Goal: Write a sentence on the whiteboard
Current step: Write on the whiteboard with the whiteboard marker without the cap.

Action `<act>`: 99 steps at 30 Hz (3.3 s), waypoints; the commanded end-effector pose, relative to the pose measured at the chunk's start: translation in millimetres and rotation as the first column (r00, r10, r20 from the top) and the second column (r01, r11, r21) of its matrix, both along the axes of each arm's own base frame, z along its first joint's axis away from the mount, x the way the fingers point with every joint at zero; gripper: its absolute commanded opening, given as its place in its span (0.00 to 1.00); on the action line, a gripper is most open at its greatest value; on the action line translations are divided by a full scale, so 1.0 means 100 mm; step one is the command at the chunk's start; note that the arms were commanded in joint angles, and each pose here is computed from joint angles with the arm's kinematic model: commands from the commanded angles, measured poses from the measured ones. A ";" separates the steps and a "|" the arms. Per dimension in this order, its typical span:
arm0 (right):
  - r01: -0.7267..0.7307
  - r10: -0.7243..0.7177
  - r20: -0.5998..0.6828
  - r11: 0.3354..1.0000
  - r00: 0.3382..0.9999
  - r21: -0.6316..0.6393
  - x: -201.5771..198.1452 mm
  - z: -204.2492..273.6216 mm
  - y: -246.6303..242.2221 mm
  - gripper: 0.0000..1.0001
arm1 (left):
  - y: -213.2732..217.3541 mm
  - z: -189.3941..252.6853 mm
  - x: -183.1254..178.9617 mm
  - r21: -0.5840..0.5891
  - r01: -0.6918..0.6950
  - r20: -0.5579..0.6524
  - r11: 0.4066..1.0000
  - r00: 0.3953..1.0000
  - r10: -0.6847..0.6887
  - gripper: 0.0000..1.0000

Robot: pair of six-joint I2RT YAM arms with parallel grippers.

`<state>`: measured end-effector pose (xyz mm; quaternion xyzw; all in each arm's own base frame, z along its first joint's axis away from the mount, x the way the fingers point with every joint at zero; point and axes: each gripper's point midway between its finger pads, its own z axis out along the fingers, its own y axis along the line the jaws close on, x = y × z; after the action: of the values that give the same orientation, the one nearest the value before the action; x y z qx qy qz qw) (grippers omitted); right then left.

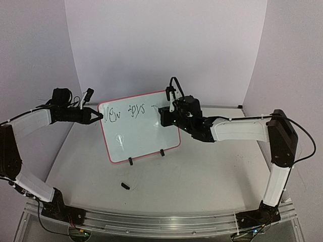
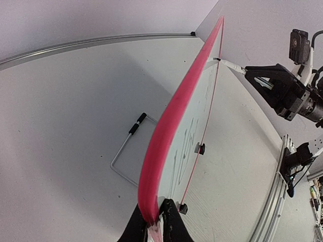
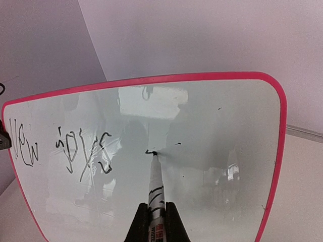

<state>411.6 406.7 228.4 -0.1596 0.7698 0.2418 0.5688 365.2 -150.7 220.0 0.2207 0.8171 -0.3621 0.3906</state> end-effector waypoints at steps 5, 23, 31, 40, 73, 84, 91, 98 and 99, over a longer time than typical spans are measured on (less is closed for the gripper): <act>0.078 -0.079 0.018 0.997 0.997 0.006 0.09 0.11 -0.09 0.00 | 0.11 -0.16 0.07 0.075 -0.052 -0.037 0.996 0.998 0.055 0.00; -0.035 0.027 0.102 0.997 0.994 0.072 -0.04 0.50 0.02 0.00 | 0.11 -0.15 0.07 0.076 -0.059 -0.037 0.995 0.997 0.062 0.00; -0.008 0.002 0.102 0.999 0.995 0.052 0.07 0.47 0.07 0.00 | 0.11 -0.15 0.08 0.074 -0.059 -0.036 0.996 0.997 0.061 0.00; 0.020 -0.020 0.063 1.000 0.998 0.013 0.14 0.29 0.09 0.00 | 0.11 -0.15 0.08 0.074 -0.057 -0.038 0.996 0.997 0.060 0.00; 0.109 -0.109 0.009 0.994 0.994 -0.018 0.10 0.04 -0.16 0.00 | 0.11 -0.15 0.08 0.071 -0.058 -0.037 0.996 0.997 0.060 0.00; 0.095 -0.099 0.070 0.994 0.993 0.059 0.06 0.42 -0.19 0.00 | 0.11 -0.15 0.08 0.070 -0.058 -0.040 0.996 0.997 0.061 0.00; 0.098 -0.101 0.070 0.994 0.992 0.047 0.11 0.37 -0.12 0.00 | 0.11 -0.15 0.07 0.071 -0.058 -0.039 0.996 0.997 0.061 0.00; 0.105 -0.107 0.056 0.994 0.993 0.038 0.18 0.30 -0.09 0.00 | 0.10 -0.15 0.08 0.071 -0.056 -0.037 0.996 0.998 0.059 0.00; 0.106 -0.108 0.053 0.994 0.993 0.038 0.19 0.29 -0.09 0.00 | 0.11 -0.15 0.08 0.071 -0.057 -0.038 0.996 0.998 0.060 0.00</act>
<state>420.1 395.8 242.1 -0.1295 0.7669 0.2185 0.5894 361.5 -151.8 215.3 0.2173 0.8216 -0.3682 0.3771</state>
